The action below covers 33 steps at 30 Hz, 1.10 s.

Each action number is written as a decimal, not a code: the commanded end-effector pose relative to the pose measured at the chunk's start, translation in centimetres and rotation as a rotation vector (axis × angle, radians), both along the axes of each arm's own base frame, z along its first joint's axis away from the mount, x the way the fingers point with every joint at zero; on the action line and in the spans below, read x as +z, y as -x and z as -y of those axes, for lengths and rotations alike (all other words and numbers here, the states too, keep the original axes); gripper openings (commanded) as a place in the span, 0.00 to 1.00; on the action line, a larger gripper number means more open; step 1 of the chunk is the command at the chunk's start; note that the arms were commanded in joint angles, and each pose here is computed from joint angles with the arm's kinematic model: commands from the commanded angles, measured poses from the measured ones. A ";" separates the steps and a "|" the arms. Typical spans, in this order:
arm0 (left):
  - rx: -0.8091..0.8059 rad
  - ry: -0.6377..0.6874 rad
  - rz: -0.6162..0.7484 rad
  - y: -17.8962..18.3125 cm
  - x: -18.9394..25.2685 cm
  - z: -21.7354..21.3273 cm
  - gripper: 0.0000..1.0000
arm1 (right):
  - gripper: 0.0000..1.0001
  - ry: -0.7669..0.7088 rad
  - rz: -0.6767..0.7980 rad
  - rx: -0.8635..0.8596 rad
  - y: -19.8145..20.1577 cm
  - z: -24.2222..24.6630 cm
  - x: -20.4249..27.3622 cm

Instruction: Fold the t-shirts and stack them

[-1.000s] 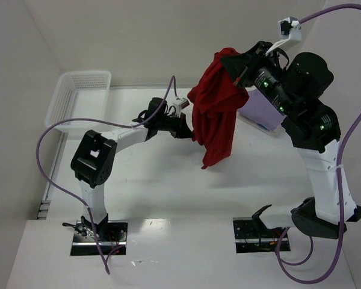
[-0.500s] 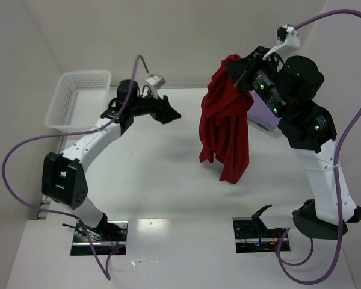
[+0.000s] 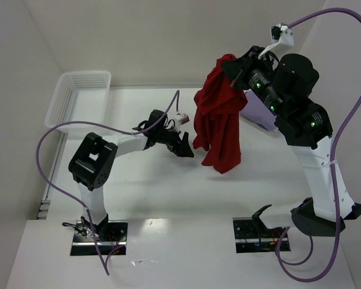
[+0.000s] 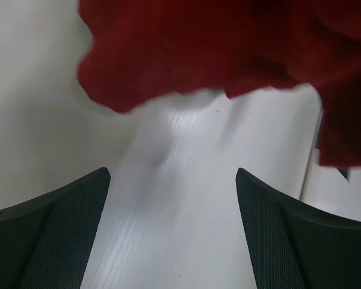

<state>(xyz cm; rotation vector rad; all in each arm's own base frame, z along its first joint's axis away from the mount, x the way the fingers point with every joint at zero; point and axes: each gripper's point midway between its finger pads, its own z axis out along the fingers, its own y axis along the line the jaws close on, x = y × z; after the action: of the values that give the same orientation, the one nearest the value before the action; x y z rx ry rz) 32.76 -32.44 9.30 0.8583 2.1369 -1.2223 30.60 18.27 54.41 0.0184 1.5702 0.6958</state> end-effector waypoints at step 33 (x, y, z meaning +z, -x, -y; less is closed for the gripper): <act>1.176 -0.141 0.336 -11.7 25.4 -23.6 0.00 | 0.00 0.000 0.055 -0.433 -2.5 7.2 -0.5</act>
<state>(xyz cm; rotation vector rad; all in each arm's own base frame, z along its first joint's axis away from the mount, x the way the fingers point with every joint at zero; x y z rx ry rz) 44.70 -21.61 25.26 0.1527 2.0420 -0.5477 32.29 14.88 52.16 0.1577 1.5776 0.4978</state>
